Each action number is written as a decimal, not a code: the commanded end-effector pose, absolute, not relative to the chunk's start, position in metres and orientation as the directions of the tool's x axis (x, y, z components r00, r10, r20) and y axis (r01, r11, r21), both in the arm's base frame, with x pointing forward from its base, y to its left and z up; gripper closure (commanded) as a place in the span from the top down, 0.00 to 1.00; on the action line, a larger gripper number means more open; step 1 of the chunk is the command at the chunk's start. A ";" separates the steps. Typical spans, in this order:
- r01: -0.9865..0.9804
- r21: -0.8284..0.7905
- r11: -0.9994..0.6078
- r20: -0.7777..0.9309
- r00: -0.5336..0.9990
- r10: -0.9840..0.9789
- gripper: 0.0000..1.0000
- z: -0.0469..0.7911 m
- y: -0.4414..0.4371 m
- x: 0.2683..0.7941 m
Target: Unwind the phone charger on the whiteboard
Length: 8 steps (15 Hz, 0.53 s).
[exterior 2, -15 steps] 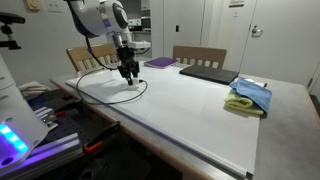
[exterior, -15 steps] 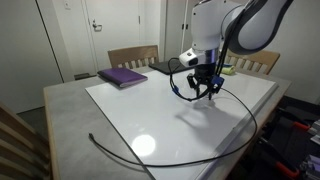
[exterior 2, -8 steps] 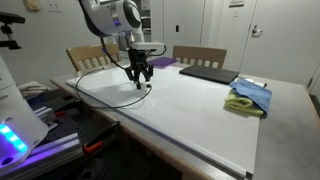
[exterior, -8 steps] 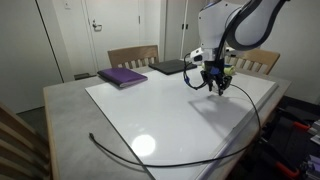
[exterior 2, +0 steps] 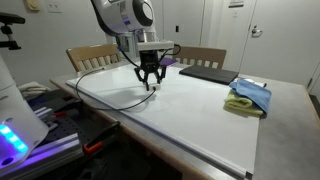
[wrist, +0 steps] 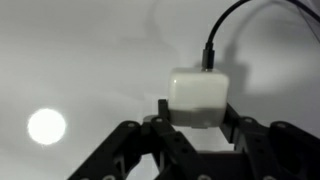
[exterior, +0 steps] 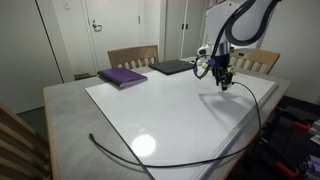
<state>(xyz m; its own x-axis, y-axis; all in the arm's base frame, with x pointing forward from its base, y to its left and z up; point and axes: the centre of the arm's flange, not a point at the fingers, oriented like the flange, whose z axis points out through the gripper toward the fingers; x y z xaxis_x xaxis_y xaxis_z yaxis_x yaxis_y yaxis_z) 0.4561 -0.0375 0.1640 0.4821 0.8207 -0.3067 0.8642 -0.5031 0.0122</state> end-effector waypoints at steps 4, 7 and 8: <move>0.868 0.010 -0.496 -0.305 0.475 0.825 0.51 0.164 -0.034 0.456; 0.820 0.028 -0.572 -0.324 0.549 0.771 0.26 0.163 -0.041 0.462; 0.773 0.044 -0.633 -0.325 0.611 0.722 0.26 0.164 -0.047 0.466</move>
